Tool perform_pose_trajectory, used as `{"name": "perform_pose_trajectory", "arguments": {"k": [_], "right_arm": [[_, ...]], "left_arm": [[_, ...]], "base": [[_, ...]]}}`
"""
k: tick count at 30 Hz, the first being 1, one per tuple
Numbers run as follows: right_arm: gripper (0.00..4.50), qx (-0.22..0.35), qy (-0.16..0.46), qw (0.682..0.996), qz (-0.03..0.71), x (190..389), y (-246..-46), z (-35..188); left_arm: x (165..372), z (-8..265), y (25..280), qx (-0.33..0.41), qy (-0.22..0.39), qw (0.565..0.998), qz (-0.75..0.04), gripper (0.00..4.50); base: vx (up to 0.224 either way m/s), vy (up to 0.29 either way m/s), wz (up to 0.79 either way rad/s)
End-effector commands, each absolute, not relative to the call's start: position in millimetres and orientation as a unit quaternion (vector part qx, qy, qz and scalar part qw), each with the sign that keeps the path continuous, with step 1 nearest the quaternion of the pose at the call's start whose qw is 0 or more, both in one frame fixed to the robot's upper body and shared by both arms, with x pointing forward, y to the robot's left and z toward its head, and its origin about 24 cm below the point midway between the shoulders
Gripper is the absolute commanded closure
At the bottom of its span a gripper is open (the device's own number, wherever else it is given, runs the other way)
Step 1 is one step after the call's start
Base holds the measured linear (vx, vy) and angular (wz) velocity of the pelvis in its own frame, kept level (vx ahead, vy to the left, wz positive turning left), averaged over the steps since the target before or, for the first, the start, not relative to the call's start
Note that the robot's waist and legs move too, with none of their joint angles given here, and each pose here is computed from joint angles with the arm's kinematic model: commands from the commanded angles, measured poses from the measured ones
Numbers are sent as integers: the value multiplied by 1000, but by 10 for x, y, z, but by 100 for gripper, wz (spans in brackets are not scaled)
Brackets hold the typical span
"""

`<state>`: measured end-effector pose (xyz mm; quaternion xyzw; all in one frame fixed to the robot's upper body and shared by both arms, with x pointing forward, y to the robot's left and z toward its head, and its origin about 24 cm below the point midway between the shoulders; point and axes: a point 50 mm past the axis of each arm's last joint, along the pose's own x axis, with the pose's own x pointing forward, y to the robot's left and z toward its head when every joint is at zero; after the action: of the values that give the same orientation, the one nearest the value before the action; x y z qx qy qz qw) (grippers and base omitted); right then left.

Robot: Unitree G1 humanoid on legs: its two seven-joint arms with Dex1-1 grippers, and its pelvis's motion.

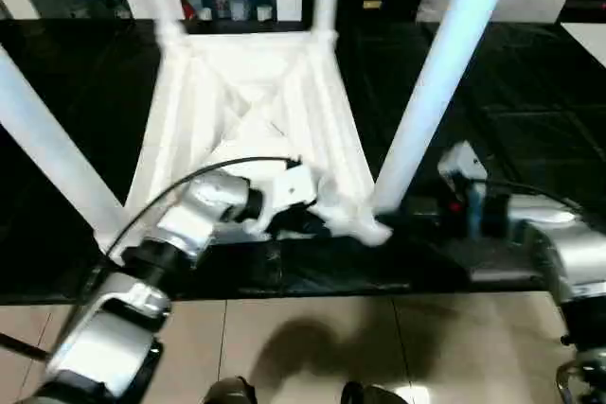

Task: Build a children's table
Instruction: Rotate leg to tighten

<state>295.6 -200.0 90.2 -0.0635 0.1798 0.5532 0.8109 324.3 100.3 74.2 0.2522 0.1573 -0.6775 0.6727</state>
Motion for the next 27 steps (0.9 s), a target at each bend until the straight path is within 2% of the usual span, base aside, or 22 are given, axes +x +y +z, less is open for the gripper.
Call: {"name": "perform_pose_trajectory", "arguments": {"k": [1,2,6,11,13,21,22,23,26,27], "right_arm": [[78,-66,172,789,585,2930,-1970,938],[81,-54,174,775,605,2925,-1959,951],[124,-44,180,755,629,2907,-1936,949],[162,-31,178,739,649,2886,-1868,930],[190,-27,181,732,656,2870,-1851,913],[225,-5,179,728,662,2849,-1842,911],[230,17,169,738,653,2846,-1812,937],[230,17,169,738,653,2846,-1812,937],[231,10,168,812,559,2982,-1725,881],[232,10,168,814,556,2988,-1723,878]], "left_arm": [[3116,663,882,262,166,613,-727,450],[3084,672,889,266,168,591,-742,450],[3061,681,897,271,170,574,-754,450],[3078,688,906,275,166,573,-754,450],[3086,689,907,276,166,573,-753,450],[3114,678,907,267,171,591,-742,450],[3158,682,892,246,181,621,-722,450],[3158,682,892,246,181,621,-722,450],[3263,722,821,199,187,691,-670,450],[3266,722,819,199,187,692,-668,450]], "base": [[0,0,0],[0,0,0],[0,0,0],[0,0,0],[0,0,0],[0,0,0],[0,0,0],[0,0,0],[0,0,0],[0,0,0]]}}
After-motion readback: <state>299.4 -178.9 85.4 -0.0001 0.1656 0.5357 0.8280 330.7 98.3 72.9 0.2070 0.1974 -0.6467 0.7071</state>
